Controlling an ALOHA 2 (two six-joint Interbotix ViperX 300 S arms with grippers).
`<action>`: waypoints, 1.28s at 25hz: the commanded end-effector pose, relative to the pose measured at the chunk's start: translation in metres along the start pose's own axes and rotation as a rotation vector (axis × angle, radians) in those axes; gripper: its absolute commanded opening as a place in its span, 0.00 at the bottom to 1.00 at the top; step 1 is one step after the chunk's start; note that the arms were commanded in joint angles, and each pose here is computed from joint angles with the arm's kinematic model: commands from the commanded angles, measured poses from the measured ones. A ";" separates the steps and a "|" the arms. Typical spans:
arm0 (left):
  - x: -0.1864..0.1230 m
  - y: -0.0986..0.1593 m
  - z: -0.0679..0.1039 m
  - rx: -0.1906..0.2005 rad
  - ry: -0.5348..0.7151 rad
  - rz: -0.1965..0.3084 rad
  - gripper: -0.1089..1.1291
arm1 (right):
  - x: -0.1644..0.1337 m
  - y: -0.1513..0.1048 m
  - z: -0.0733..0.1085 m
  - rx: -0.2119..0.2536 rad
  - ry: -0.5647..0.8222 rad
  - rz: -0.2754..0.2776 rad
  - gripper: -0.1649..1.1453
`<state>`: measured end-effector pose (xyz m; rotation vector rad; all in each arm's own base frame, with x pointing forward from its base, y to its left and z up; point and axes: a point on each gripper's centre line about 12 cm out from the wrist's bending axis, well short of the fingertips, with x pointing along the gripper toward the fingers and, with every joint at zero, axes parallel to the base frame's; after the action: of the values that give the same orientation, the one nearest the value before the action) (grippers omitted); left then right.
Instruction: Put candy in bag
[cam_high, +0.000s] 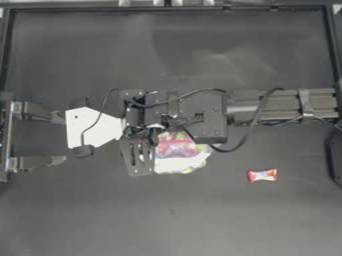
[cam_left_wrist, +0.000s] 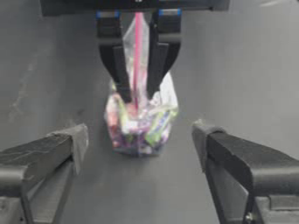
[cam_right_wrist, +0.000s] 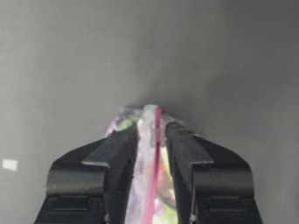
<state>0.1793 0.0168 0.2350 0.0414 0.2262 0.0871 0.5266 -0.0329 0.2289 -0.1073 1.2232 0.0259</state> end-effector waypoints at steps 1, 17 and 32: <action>0.000 0.001 0.005 0.000 -0.014 0.002 0.90 | -0.015 0.000 0.007 -0.001 -0.044 -0.003 0.64; 0.000 0.000 0.004 0.000 -0.014 0.002 0.90 | -0.016 -0.001 0.009 -0.005 -0.046 -0.005 0.60; 0.000 0.000 0.003 -0.003 -0.012 0.002 0.90 | -0.017 -0.006 0.008 -0.019 -0.038 -0.040 0.29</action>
<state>0.1787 0.0167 0.2325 0.0411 0.2323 0.0869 0.5287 -0.0361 0.2229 -0.1361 1.2391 0.0137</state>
